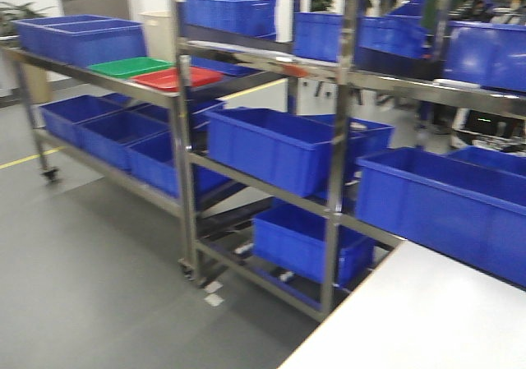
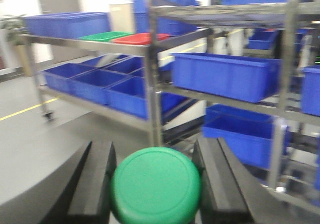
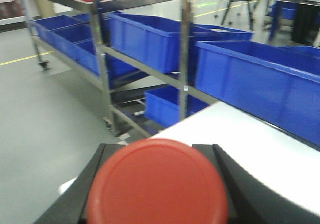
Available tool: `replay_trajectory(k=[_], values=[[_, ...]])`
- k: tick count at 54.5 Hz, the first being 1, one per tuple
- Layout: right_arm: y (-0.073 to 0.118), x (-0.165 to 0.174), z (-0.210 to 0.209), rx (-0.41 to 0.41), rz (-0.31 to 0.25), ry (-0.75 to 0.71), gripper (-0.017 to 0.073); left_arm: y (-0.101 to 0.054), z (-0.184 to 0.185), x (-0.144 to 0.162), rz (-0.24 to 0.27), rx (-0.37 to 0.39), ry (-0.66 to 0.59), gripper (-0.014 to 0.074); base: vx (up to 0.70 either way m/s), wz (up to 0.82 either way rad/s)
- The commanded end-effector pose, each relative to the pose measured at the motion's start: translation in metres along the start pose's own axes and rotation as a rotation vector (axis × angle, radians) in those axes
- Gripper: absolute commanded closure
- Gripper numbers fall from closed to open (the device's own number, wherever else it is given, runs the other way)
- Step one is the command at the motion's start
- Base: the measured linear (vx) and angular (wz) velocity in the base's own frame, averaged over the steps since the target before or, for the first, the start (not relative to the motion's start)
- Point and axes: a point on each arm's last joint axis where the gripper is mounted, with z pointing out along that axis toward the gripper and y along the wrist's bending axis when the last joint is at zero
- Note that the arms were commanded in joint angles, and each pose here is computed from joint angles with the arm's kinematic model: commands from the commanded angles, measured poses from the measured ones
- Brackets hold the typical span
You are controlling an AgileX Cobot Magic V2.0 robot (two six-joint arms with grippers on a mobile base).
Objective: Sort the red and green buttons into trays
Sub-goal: 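Drive the base to the green and red trays holding both buttons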
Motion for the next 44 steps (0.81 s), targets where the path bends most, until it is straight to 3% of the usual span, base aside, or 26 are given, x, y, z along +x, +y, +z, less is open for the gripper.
replay_trajectory(k=[1,24,44], values=[[0.0022,-0.0183,-0.0031,-0.023,-0.011,-0.107,0.0559,-0.0035,-0.0017,-0.0171,-0.009,0.041,-0.085,0.0591,-0.14,0.63],[0.0022,-0.0183,-0.0031,-0.023,-0.011,-0.107,0.0559,-0.0035,-0.0017,-0.0171,-0.009,0.041,-0.085,0.0591,-0.08,0.59],[0.0019,-0.0176,-0.0030,-0.020,-0.011,-0.100,0.0559,-0.0035,-0.0017,-0.0171,-0.009,0.041,-0.085,0.0591,0.11,0.58]])
